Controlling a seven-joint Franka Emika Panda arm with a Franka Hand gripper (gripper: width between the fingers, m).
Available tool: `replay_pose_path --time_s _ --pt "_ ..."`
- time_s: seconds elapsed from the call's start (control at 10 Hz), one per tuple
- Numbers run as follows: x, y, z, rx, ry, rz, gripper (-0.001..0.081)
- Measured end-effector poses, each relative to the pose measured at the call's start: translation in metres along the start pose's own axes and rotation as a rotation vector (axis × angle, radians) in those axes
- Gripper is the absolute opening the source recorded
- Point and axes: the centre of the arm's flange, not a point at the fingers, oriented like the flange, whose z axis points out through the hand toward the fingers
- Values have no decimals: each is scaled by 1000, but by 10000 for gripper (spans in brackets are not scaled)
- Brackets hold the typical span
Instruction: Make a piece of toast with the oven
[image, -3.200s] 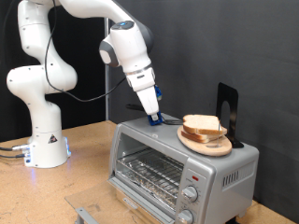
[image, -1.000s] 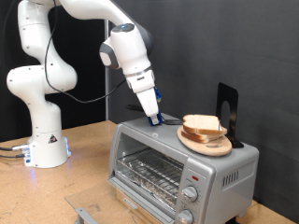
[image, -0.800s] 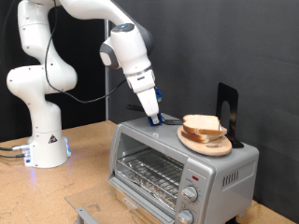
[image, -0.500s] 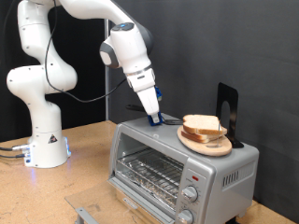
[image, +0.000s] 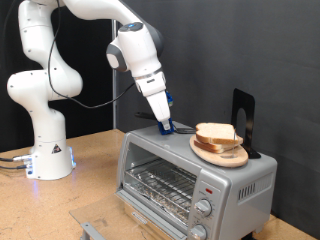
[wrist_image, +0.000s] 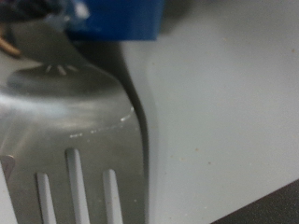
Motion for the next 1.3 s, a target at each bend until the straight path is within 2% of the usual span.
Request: replay_pose_path --time_s 0.3,0.4,0.5,0.6,0.7,1.0,1.3 --pt "-1 1 1 -1 -2 3 809" --pt "-1 1 1 -1 -2 3 781" --pt "-1 1 1 -1 -2 4 598" --pt "0 1 0 -1 -2 4 598" --pt "-1 1 1 0 -2 5 482" --pt "-1 1 1 7 0 14 482" --pt "2 -5 -8 76 41 15 465"
